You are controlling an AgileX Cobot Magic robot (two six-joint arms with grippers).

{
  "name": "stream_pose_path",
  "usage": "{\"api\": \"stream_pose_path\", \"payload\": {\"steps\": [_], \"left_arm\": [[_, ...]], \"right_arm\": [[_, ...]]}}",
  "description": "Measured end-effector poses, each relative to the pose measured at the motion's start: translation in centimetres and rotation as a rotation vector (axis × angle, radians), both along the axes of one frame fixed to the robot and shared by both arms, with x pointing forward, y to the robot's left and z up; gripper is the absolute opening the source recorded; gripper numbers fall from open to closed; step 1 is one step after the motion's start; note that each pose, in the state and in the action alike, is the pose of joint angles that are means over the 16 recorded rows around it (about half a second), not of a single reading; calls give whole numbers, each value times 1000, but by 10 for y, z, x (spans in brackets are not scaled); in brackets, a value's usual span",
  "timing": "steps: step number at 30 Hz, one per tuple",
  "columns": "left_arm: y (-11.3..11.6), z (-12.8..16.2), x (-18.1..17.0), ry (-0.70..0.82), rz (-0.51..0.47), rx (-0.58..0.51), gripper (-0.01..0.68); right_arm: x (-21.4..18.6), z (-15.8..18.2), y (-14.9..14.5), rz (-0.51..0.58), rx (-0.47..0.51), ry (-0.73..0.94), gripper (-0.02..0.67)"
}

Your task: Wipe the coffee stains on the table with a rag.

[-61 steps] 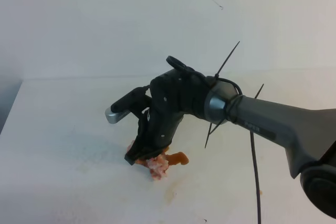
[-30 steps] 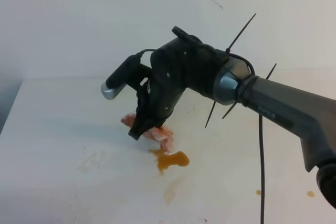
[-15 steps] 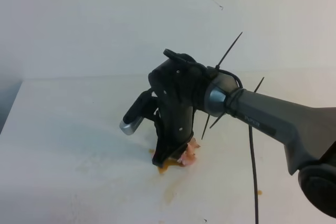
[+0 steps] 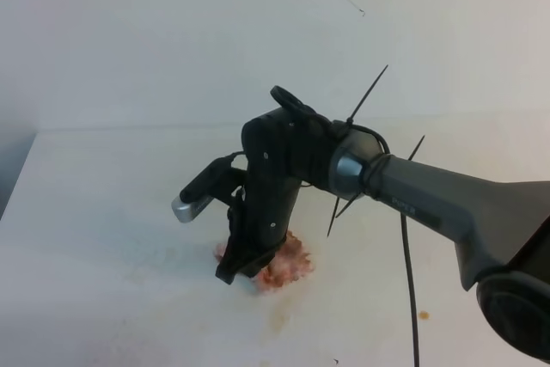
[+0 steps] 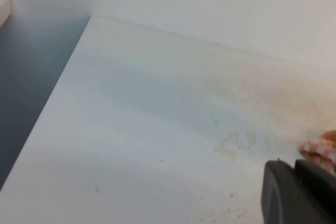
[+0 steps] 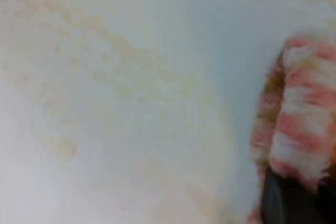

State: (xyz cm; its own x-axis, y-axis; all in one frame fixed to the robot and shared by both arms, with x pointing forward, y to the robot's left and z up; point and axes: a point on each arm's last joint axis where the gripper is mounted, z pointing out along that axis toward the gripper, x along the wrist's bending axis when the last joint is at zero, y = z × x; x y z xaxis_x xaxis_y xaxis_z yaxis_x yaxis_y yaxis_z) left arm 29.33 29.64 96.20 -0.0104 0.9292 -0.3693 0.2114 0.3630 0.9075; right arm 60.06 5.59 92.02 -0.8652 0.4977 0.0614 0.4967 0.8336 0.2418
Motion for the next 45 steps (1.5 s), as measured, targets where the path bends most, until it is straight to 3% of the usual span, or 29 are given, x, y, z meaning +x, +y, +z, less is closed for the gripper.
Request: {"api": "stream_pose_path", "payload": {"steps": [9, 20, 31, 45], "left_arm": [[0, 0, 0, 0, 0, 0, 0], [0, 0, 0, -4, 0, 0, 0], [0, 0, 0, -3, 0, 0, 0], [0, 0, 0, -5, 1, 0, 0]], "right_arm": [[14, -5, -7, -115, -28, -60, 31], [40, 10, -44, -280, -107, -126, 31], [43, 52, -78, -414, -37, -184, 30], [2, 71, -138, -515, 54, -230, 38]]}}
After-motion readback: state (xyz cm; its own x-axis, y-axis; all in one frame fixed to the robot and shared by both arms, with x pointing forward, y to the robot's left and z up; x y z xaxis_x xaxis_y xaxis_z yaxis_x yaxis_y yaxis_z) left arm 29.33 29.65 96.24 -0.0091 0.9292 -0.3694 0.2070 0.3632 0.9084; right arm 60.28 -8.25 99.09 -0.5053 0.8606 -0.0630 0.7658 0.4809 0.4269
